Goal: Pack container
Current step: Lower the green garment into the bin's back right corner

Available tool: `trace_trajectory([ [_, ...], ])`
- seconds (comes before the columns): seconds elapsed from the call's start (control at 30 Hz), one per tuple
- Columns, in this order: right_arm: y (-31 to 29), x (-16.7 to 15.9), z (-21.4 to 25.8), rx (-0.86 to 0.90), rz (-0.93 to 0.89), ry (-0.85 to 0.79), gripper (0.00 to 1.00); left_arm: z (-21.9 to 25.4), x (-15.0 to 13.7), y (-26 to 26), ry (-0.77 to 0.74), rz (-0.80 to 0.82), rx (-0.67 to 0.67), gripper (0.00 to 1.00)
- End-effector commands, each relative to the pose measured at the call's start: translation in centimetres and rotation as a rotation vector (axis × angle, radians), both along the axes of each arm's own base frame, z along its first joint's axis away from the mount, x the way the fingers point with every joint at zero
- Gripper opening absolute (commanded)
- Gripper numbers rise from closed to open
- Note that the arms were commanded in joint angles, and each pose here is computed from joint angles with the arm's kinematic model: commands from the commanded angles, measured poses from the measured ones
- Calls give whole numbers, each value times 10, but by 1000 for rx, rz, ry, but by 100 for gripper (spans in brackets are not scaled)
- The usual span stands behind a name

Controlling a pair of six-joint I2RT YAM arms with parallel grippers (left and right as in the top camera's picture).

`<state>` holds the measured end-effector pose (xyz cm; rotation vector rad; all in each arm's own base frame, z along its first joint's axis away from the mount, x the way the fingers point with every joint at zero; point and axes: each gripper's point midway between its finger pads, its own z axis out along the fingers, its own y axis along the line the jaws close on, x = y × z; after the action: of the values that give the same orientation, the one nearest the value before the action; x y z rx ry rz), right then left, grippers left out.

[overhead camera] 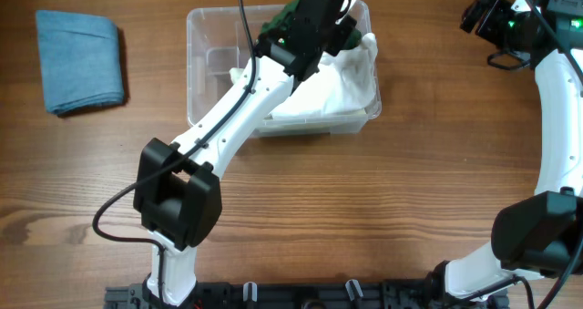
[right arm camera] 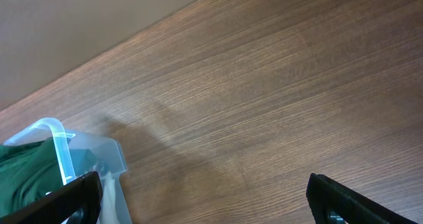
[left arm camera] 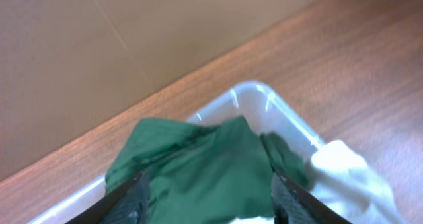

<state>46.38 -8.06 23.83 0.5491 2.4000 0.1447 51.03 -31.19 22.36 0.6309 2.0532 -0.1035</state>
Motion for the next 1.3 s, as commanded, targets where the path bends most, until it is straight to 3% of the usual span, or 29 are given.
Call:
trace_trajectory([
  [0.0,-1,1,-8,7,-15,17,100,15,4,1,-1,54,-102,50],
  [0.23,-1,1,-8,7,-15,17,100,2,12,9,126,263,-364,12],
  [0.33,-1,1,-8,7,-15,17,100,-10,17,8,157,314,-422,4],
  [1.03,-1,1,-8,7,-15,17,100,-135,34,1,281,380,-335,4],
  [1.27,-1,1,-8,7,-15,17,100,-149,34,1,295,384,-321,4],
])
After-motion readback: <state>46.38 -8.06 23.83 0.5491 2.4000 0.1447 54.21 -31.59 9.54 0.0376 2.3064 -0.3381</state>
